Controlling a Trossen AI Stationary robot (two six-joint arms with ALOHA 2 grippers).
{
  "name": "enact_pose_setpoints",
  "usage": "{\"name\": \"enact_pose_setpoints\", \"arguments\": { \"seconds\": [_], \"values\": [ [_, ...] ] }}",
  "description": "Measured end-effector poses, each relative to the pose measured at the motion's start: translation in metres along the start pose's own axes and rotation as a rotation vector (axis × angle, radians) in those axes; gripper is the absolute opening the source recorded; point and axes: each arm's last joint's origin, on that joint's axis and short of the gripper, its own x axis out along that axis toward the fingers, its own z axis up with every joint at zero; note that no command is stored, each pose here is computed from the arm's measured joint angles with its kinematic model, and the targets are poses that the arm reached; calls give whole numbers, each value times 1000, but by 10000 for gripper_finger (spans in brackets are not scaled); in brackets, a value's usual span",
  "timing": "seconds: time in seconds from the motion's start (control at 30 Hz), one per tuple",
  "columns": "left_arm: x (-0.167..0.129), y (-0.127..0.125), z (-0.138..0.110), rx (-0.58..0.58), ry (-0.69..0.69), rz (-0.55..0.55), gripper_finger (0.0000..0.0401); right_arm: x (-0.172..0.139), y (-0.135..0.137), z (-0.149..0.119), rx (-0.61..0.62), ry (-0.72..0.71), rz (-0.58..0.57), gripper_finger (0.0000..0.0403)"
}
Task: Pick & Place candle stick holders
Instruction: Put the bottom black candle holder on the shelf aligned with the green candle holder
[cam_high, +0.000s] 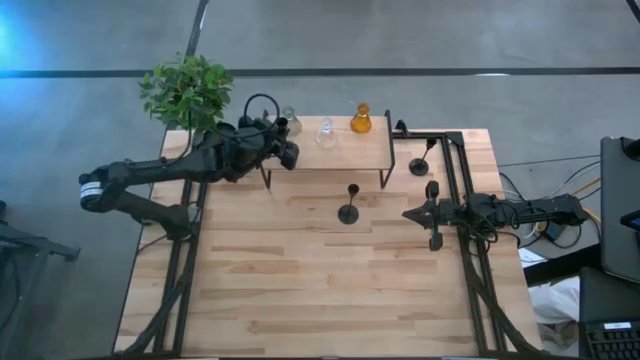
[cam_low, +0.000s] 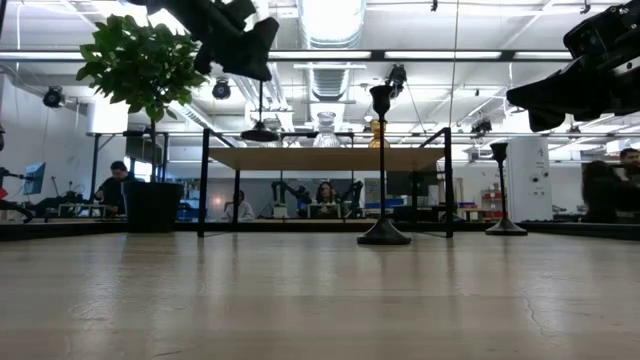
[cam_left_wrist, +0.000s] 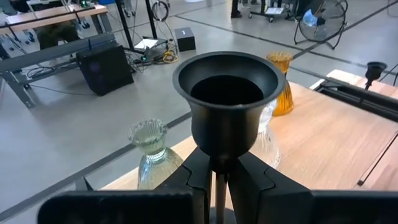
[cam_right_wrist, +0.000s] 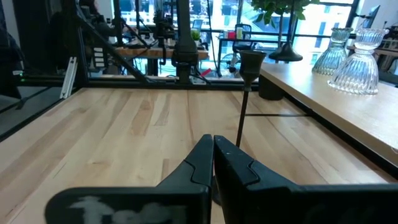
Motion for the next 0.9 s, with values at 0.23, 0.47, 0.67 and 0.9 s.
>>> {"name": "enact_pose_setpoints", "arguments": {
  "seconds": [0.23,0.47,0.67,0.9],
  "values": [
    [4,0,-10,10,30,7,36,0,0,0,0,0,0,8],
    [7,2,-19,-10,20,12,36,0,0,0,0,0,0,8],
    [9,5,-16,-10,0,6,36,0,0,0,0,0,0,8],
    [13,9,-18,-12,7,-7,36,0,0,0,0,0,0,8]
  ]
}}
